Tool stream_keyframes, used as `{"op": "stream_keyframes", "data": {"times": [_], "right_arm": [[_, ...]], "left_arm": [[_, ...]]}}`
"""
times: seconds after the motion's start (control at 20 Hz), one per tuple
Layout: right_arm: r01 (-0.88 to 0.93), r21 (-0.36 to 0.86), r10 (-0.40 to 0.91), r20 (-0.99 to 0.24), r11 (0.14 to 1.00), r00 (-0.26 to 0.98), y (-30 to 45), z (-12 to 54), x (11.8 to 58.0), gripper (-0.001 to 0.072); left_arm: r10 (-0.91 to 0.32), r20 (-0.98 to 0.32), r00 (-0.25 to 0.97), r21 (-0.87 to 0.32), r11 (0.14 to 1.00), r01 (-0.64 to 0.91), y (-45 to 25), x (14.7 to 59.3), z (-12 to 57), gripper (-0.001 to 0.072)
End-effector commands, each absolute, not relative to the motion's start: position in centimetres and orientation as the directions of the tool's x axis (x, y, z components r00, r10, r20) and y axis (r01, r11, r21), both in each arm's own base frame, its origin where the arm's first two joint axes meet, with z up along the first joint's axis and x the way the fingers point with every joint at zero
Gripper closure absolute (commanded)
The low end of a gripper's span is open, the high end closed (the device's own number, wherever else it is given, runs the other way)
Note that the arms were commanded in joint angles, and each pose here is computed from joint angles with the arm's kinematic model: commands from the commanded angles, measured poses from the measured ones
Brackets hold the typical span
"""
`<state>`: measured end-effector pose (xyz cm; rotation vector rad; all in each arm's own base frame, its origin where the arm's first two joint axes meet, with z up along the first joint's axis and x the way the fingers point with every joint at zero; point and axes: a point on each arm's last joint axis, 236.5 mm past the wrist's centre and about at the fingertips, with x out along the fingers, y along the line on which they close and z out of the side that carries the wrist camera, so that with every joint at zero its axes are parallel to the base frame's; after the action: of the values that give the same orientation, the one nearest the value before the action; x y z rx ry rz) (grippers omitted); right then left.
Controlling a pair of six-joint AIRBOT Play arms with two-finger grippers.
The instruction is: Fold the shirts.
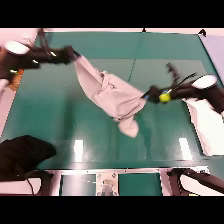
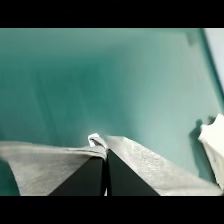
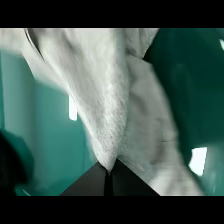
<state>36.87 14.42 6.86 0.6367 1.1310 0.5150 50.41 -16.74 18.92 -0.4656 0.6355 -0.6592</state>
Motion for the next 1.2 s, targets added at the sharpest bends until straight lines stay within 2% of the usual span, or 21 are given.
{"op": "stream_keyframes", "data": {"times": [0.0,0.1,0.25,0.45,0.55,0.65,0.8,0.95,1.15], "right_arm": [[-0.191,0.665,0.651,-0.559,0.722,0.514,10.5,17.6,38.2,0.0698],[-0.273,0.618,0.645,-0.523,0.737,0.557,10.2,22.5,37.5,0.0698],[-0.365,0.54,0.632,-0.472,0.758,0.614,10.2,28.1,35.3,0.0698],[-0.422,0.458,0.606,-0.405,0.782,0.684,10.4,32.5,32.4,0.0698],[-0.427,0.443,0.599,-0.392,0.788,0.698,10.4,33.2,31.9,0.0698],[-0.419,0.456,0.602,-0.404,0.785,0.688,10.4,32.4,32.1,0.0698],[-0.374,0.514,0.617,-0.465,0.772,0.635,10.3,27.4,33.7,0.0697],[-0.276,0.601,0.635,-0.537,0.75,0.555,11.2,18.4,36.6,0.0697],[-0.124,0.657,0.652,-0.671,0.744,0.354,14.8,3.2,38.1,0.0696]], "left_arm": [[-0.638,-0.24,0.731,-0.396,0.752,0.527,-14.4,44.8,31.8,0.0683],[-0.598,-0.167,0.784,-0.252,0.795,0.552,-13.6,40.8,37.6,0.0682],[-0.498,-0.094,0.862,-0.067,0.867,0.493,-11.4,35.1,43.0,0.0683],[-0.402,-0.063,0.914,0.058,0.912,0.405,-9.3,29.6,45.4,0.0683],[-0.373,-0.107,0.921,0.082,0.92,0.382,-8.7,28.5,44.6,0.0682],[-0.375,-0.22,0.901,0.039,0.919,0.392,-8.7,28.7,41.6,0.0682],[-0.387,-0.384,0.838,-0.053,0.916,0.398,-8.9,30.6,34.4,0.0682],[-0.402,-0.556,0.727,-0.185,0.913,0.363,-9.1,32.6,23.0,0.0682],[-0.451,-0.634,0.628,-0.374,0.89,0.261,-10.2,33.2,9.1,0.0682]]}}
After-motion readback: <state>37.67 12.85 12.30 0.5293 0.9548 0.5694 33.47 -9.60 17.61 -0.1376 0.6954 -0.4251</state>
